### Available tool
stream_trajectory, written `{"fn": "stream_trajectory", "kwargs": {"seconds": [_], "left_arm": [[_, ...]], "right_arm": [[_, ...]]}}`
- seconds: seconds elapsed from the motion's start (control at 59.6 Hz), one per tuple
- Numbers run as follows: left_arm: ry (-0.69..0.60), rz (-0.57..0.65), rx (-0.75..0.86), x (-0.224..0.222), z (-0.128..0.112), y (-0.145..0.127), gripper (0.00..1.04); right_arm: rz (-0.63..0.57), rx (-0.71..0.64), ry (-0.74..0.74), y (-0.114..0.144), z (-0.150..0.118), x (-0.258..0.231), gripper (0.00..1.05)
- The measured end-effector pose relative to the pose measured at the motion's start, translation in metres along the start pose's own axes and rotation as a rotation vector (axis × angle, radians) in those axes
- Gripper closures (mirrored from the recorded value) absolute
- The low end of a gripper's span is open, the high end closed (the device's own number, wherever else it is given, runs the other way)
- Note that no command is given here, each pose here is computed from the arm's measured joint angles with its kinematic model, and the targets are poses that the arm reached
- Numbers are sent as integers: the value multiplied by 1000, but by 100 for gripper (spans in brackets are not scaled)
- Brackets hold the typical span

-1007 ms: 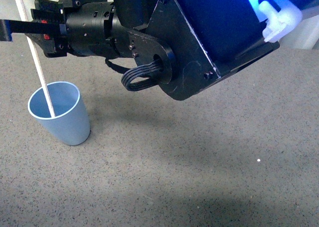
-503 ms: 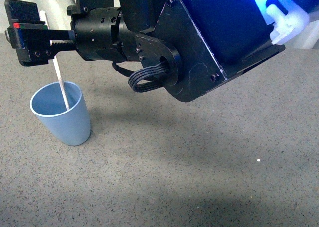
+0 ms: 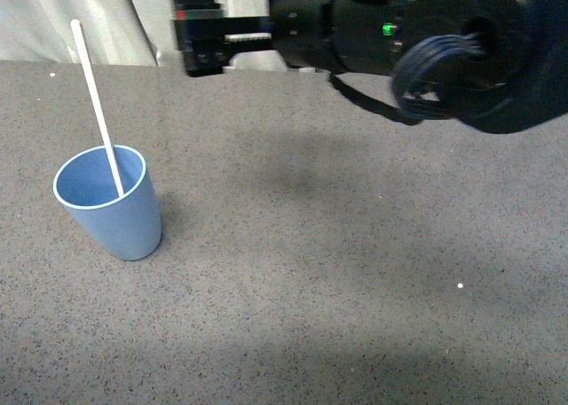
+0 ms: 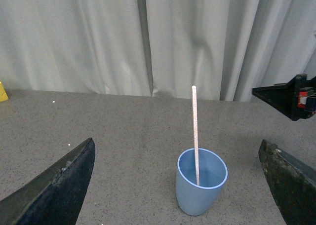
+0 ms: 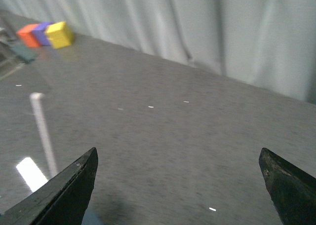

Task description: Transfer chopsticks to blue cup

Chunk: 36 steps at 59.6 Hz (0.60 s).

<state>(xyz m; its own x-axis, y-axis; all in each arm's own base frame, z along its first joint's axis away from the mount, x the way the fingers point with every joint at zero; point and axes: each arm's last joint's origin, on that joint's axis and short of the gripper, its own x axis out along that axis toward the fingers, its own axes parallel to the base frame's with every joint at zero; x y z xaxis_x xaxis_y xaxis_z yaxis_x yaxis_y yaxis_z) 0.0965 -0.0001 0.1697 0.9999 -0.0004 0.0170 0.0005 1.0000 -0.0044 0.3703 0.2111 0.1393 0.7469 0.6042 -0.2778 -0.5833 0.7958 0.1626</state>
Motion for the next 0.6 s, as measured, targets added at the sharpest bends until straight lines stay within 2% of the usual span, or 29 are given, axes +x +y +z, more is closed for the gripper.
{"fn": "stream_trajectory", "kwargs": {"seconds": [0.218, 0.369, 0.537, 0.604], "left_arm": [[0, 0, 0, 0, 0, 0, 7], [0, 0, 0, 0, 0, 0, 7], [0, 0, 0, 0, 0, 0, 7], [0, 0, 0, 0, 0, 0, 7]], "right_arm": [[-338, -54, -33, -58, 2, -53, 9], [-520, 9, -44, -84, 4, -96, 9], [-629, 24, -109, -88, 1, -144, 9], [-646, -14, -215, -83, -5, -160, 18]]}}
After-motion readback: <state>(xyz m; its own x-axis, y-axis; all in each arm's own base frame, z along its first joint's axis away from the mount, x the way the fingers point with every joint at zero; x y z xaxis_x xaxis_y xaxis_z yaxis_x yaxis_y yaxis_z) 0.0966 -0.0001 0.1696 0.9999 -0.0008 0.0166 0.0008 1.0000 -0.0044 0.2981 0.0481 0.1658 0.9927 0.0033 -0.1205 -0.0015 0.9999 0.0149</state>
